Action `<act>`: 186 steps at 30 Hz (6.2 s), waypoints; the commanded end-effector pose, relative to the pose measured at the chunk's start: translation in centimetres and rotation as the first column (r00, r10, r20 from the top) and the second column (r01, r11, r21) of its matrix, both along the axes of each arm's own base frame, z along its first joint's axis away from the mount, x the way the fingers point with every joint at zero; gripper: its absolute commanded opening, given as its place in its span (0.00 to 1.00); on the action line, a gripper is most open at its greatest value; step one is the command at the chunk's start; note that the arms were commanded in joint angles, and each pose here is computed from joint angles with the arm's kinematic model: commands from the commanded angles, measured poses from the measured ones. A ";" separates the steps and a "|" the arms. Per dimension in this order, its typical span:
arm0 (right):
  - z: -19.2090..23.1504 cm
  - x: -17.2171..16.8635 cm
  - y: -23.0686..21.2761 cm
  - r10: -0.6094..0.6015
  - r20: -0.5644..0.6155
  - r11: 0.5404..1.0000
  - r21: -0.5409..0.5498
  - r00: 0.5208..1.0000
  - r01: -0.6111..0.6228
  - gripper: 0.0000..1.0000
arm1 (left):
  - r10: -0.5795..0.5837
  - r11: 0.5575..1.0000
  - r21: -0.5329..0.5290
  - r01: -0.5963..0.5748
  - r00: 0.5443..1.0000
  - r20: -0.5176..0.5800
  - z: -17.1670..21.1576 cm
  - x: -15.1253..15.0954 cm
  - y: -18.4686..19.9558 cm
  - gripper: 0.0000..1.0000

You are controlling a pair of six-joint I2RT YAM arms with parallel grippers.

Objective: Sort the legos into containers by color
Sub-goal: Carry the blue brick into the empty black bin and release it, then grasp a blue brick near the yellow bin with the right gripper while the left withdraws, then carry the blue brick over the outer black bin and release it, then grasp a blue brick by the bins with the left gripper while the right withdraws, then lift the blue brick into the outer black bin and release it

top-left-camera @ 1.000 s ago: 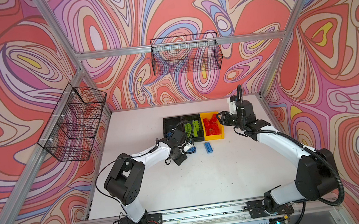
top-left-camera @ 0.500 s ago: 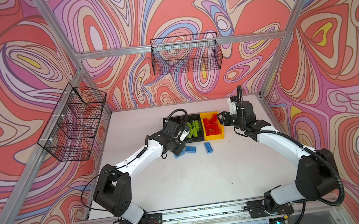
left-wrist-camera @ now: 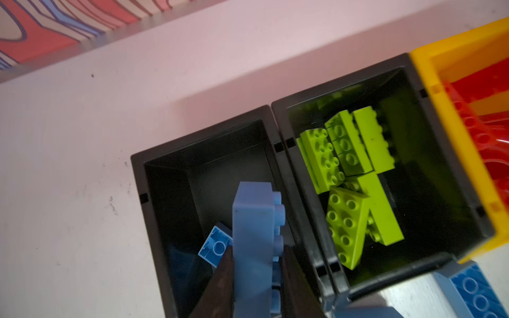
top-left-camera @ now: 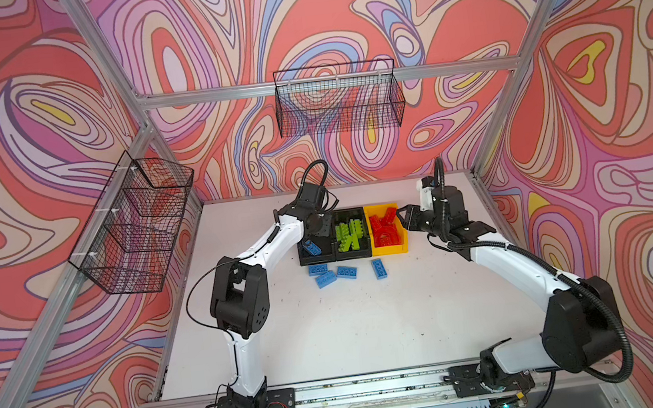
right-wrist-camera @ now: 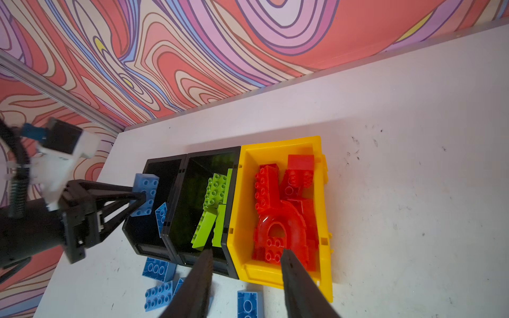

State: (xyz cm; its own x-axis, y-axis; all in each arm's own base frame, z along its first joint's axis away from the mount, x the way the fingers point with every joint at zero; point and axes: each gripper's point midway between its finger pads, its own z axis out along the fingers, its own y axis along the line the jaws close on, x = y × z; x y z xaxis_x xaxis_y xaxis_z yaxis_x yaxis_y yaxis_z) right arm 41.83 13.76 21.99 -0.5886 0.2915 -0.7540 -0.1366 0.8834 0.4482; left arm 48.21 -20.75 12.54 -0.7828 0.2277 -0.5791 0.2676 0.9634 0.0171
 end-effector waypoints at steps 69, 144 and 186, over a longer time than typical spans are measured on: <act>-10.4 -3.0 9.6 0.164 -0.373 0.861 -0.397 0.913 -0.317 0.33 | 0.096 0.995 -0.025 -0.093 0.958 0.271 7.1 -13.3 9.6 0.61; 1.6 2.3 2.6 0.038 -0.021 0.996 -0.081 0.999 -0.039 0.54 | -0.330 0.926 0.105 0.362 0.913 -0.242 -8.4 -15.3 -1.4 0.60; -2.3 1.9 2.6 0.064 -0.117 0.991 -0.112 0.991 -0.077 0.52 | -0.291 0.957 -0.042 0.288 0.944 -0.157 -0.9 -12.3 0.0 0.29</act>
